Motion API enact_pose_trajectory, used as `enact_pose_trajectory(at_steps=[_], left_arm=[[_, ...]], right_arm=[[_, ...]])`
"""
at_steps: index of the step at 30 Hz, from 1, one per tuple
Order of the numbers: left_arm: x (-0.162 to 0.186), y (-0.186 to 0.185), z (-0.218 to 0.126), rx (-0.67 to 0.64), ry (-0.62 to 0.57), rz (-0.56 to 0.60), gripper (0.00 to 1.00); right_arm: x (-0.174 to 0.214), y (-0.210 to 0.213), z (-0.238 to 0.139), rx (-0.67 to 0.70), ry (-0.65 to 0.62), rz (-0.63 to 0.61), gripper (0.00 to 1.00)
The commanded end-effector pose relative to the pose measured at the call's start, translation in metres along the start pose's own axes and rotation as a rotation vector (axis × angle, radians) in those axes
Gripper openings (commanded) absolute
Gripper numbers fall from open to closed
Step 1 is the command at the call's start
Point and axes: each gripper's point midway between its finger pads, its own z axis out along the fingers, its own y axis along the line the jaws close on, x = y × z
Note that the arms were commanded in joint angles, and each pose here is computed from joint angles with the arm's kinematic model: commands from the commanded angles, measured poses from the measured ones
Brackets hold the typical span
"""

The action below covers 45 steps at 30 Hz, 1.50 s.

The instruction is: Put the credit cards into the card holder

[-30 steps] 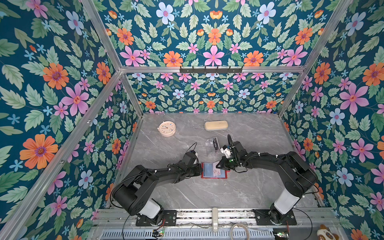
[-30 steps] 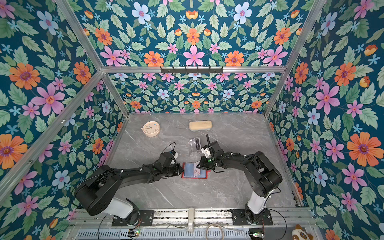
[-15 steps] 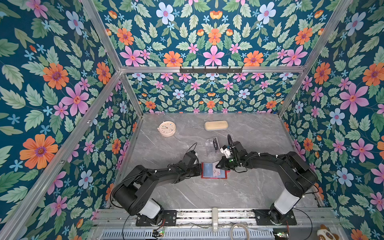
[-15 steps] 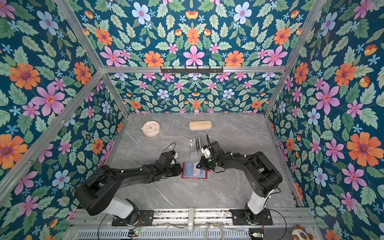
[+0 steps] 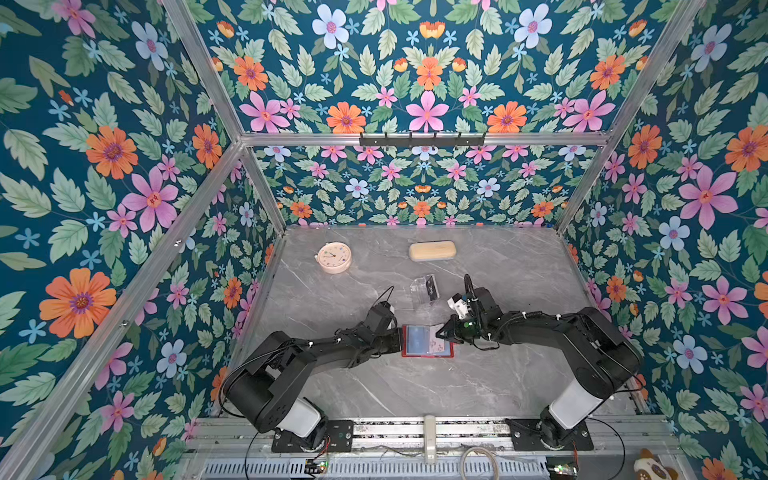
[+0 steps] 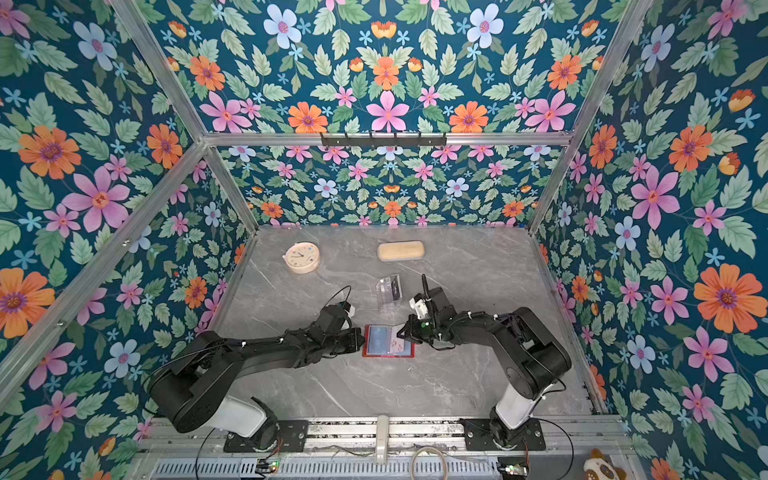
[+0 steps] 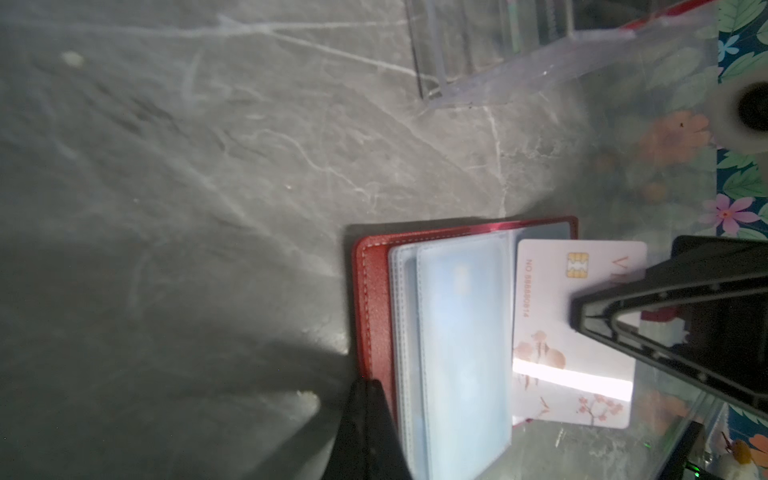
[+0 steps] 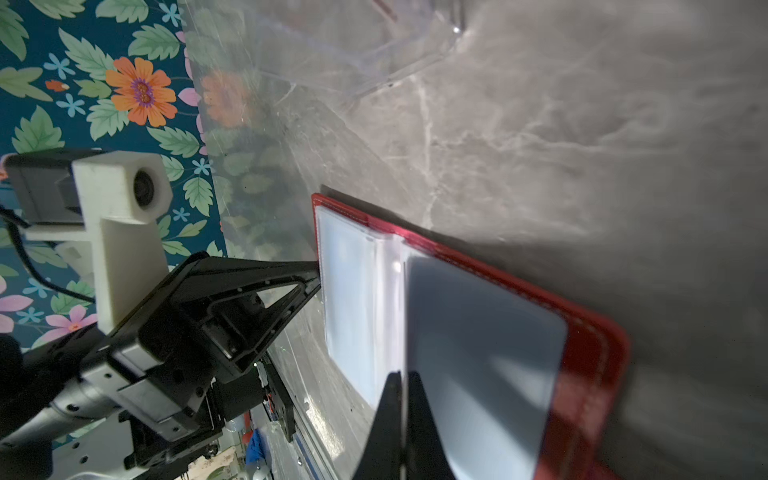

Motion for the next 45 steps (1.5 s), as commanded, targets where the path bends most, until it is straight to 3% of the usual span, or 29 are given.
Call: enact_pose_trajectory(at_steps=[1,8,23,45], left_arm=[[0.012,0.017,0.0,-0.073,0.042,-0.018,0.0],[0.013,0.017,0.0,-0.075,0.042,-0.016,0.0],[0.014,0.019,0.001,-0.08,0.048,-0.019,0.0],[0.016,0.022,0.003,-0.098,0.052,-0.019,0.0]], right_arm=[[-0.009,0.016,-0.002,-0.075,-0.038,-0.002,0.0],[-0.013,0.021,0.003,-0.134,-0.055,0.023,0.0],[-0.01,0.009,0.007,-0.102,-0.055,0.045,0.0],[0.003,0.011,0.016,-0.153,0.036,0.062,0.0]])
